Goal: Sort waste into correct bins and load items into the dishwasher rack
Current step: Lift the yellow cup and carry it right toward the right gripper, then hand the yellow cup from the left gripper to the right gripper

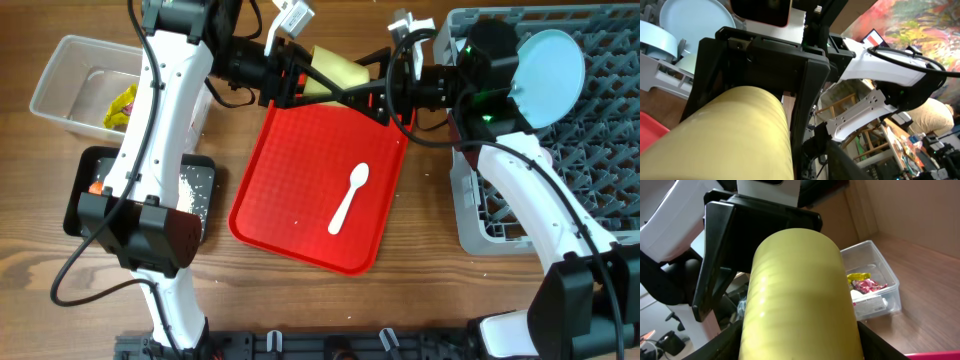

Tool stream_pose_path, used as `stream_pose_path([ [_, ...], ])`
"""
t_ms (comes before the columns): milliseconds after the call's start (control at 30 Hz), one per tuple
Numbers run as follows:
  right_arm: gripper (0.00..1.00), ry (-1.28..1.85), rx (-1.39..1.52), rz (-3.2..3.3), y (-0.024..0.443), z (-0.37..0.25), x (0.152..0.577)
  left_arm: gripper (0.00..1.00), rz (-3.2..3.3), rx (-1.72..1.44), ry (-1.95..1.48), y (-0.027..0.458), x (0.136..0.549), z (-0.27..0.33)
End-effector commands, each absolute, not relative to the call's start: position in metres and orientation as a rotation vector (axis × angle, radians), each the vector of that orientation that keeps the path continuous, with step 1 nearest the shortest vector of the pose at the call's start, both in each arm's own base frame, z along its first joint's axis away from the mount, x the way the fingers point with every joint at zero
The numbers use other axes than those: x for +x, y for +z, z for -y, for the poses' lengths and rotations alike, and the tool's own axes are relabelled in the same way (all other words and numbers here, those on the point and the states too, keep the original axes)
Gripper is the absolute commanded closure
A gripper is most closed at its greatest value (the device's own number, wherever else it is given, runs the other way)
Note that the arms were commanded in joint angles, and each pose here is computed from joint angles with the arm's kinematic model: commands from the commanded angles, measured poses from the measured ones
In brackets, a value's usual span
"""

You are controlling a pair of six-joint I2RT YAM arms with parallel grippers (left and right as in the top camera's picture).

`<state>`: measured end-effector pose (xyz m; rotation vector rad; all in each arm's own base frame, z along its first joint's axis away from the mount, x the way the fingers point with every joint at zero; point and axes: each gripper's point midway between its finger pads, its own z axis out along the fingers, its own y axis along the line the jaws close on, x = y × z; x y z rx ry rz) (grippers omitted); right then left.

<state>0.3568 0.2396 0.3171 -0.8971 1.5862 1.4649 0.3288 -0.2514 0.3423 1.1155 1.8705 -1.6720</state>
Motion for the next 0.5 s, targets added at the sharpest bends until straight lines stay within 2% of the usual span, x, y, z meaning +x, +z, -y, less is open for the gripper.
stream_pose_path([
  [0,0.61,1.469,-0.917,-1.567,0.318,-0.228,0.359,0.62,-1.855,1.109,-1.696,0.343,0.329,0.253],
  [200,0.6,1.479,-0.932,-1.558,0.318,-0.221,0.358,0.66,-1.868,1.074,-1.687,0.343,0.335,0.245],
  [467,0.6,1.463,-0.855,-1.606,0.313,-0.193,0.37,0.67,-1.915,0.899,-1.61,0.343,0.367,0.193],
])
